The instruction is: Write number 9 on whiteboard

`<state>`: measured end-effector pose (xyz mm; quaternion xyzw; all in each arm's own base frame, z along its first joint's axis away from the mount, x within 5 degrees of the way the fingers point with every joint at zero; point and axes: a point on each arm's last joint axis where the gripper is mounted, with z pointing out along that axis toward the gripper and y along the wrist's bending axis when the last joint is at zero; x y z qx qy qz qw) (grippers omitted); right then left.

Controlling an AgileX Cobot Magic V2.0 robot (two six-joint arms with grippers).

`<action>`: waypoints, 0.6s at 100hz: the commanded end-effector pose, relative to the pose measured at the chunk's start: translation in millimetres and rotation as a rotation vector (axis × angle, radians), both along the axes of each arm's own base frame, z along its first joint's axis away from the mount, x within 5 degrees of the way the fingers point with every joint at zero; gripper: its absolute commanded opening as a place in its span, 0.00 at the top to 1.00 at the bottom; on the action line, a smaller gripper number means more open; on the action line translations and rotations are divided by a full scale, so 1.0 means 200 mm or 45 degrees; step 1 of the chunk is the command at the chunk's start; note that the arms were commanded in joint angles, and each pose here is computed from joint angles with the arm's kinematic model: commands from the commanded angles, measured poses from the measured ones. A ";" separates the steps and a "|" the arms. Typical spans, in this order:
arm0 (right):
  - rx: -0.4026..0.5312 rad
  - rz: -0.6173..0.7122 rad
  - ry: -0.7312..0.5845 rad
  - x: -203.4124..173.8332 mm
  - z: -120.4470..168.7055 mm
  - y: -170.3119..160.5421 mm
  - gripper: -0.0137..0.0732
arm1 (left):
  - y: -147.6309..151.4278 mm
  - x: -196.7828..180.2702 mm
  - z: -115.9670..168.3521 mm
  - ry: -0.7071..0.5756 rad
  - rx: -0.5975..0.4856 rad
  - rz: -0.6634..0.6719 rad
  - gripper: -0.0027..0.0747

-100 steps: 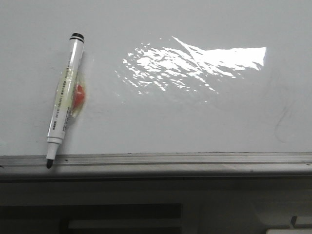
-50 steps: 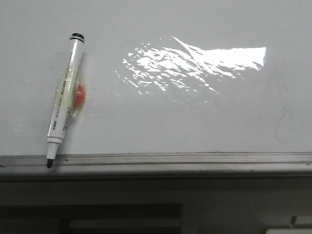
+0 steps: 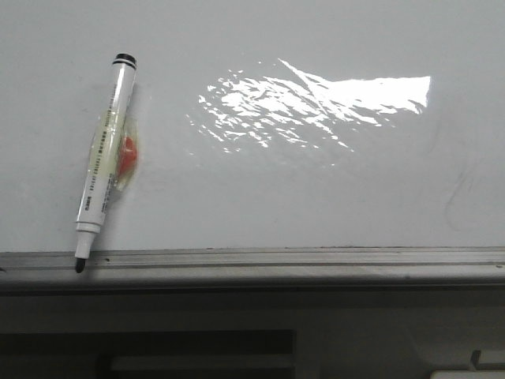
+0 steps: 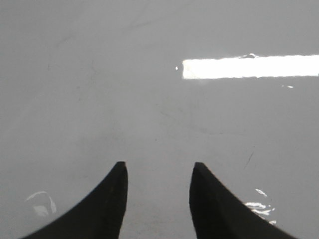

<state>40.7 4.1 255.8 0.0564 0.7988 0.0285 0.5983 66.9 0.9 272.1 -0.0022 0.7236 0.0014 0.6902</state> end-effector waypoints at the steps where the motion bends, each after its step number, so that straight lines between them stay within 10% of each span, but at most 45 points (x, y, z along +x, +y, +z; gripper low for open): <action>1: -0.005 -0.008 -0.085 0.02 0.06 0.00 0.91 | -0.01 0.02 0.07 -0.178 -0.032 -0.026 0.52; 60: -0.006 -0.008 -0.100 0.02 0.06 -0.01 0.91 | -0.21 0.12 0.03 -0.086 -0.083 -0.552 0.52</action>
